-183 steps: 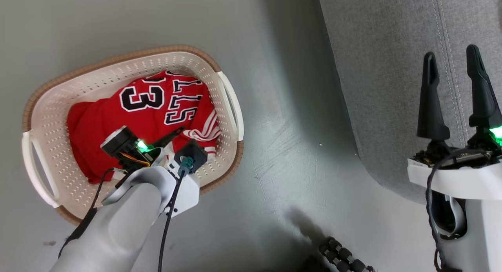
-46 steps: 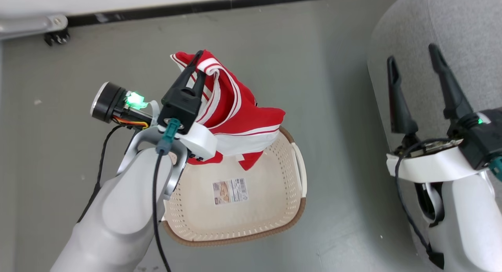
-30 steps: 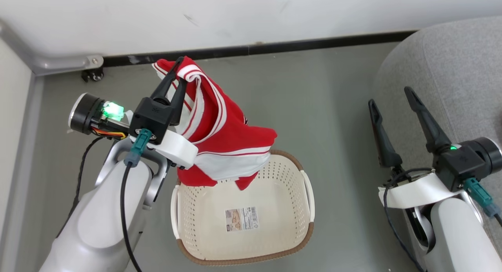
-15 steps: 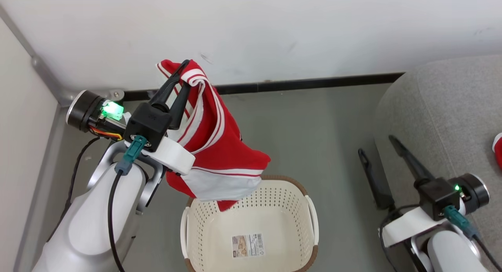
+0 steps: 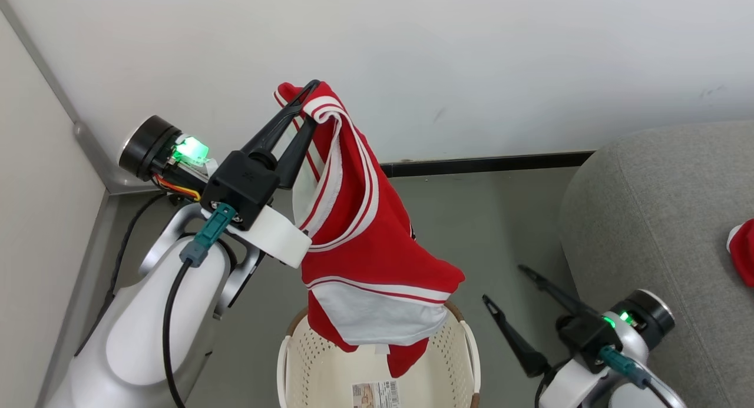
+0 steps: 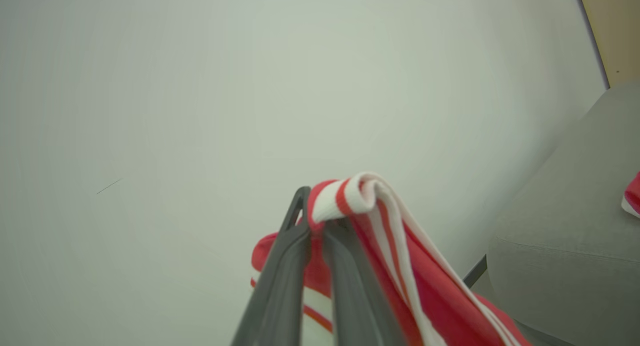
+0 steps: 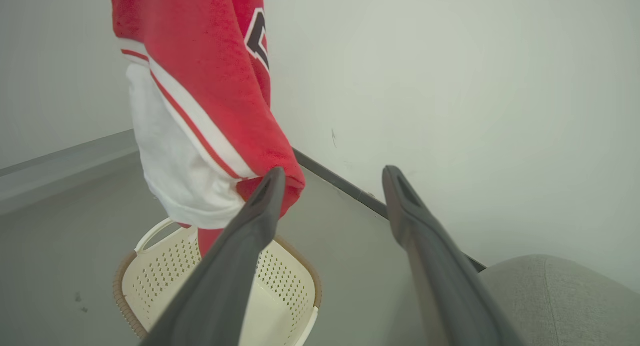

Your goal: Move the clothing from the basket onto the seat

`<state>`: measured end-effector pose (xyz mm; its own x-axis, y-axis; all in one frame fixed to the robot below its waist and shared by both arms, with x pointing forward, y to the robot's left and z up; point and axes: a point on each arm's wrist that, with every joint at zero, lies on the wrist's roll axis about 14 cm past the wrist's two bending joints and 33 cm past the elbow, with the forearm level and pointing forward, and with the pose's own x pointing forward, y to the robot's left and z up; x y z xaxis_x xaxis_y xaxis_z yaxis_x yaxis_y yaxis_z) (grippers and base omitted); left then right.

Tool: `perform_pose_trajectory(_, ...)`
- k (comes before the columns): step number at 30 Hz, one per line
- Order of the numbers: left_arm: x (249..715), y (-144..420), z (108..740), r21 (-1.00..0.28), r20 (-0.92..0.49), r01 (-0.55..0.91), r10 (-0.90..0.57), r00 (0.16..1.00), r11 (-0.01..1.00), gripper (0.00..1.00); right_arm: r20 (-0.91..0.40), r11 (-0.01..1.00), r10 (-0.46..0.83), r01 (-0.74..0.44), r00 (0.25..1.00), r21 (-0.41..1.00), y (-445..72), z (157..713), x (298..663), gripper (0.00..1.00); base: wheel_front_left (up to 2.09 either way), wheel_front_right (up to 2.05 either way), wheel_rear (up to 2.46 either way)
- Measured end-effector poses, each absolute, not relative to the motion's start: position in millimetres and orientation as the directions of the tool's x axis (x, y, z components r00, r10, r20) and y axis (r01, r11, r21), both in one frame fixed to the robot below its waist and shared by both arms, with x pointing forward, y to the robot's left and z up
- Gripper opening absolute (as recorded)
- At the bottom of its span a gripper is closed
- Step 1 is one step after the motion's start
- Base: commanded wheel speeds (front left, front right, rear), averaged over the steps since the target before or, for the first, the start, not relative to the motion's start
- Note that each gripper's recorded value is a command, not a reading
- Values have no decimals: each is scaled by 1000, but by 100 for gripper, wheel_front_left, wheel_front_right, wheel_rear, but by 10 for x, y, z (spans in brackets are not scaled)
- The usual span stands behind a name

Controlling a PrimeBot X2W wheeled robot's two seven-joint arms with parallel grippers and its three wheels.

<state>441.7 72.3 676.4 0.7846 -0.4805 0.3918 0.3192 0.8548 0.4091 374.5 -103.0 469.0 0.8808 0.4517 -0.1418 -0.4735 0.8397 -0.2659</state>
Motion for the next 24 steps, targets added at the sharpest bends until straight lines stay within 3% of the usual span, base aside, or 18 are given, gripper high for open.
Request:
perform_pose_trajectory(7, 4300, 626, 6933, 432, 409, 334, -512, 755, 838, 0, -195, 758, 552, -585, 811, -287, -749, 4611, 3547, 100, 0, 0, 0)
perform_pose_trajectory(24, 4195, 454, 7079, 463, 393, 370, -561, 729, 805, 0, -219, 644, 660, -692, 719, -326, -434, 4727, 3563, 100, 0, 0, 0)
